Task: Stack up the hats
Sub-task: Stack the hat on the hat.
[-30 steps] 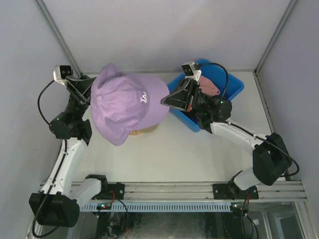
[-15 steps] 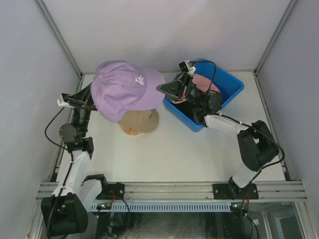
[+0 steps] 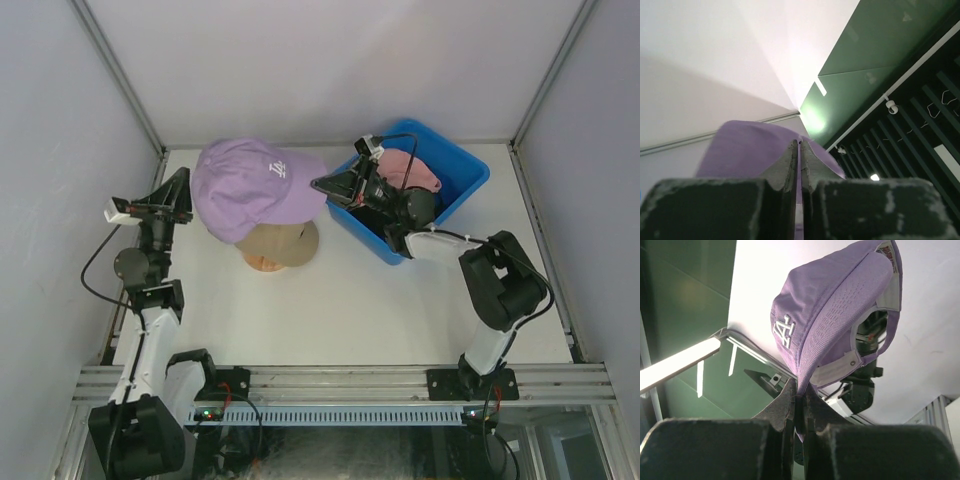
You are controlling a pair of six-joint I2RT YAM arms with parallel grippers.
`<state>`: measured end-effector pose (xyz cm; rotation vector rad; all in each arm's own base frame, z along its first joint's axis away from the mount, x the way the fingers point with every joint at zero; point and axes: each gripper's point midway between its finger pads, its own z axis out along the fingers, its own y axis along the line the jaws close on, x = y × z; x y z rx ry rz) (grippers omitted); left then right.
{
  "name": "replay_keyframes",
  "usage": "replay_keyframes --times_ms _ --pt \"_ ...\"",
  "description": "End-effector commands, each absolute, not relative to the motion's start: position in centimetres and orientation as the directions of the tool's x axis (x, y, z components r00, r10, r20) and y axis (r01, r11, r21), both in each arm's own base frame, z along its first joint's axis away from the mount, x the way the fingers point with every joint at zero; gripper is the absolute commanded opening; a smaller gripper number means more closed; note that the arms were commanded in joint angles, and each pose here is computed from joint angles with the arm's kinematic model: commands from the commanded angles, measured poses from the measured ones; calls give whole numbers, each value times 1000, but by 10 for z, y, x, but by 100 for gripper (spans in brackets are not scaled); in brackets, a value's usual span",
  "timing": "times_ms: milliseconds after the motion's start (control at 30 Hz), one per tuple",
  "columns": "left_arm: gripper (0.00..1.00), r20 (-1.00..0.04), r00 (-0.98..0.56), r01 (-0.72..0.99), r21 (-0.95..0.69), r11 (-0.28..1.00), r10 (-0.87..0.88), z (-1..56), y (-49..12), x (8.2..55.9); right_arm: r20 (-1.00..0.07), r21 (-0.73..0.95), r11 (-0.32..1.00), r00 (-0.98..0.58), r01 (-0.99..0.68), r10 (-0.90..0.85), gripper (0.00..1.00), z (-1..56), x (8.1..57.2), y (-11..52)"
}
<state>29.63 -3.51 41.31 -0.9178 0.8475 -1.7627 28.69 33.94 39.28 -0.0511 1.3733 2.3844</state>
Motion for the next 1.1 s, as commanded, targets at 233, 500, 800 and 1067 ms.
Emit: replay_keyframes --times_ms 233,500,800,1067 --pt "0 172 -239 460 -847 -268 -956 420 -31 291 -203 853 -393 -913 -342 353 0 349 308 334" --pt "18 144 -203 419 -881 -219 -969 408 -32 288 -189 857 -400 -920 -325 343 0 345 314 342" --pt "25 20 -161 319 -945 -71 -987 395 -35 294 -150 892 -347 -913 -290 379 0 311 320 340" --pt "27 -77 -149 229 -973 42 -986 378 -38 300 -136 910 -310 -906 -274 401 0 288 325 340"
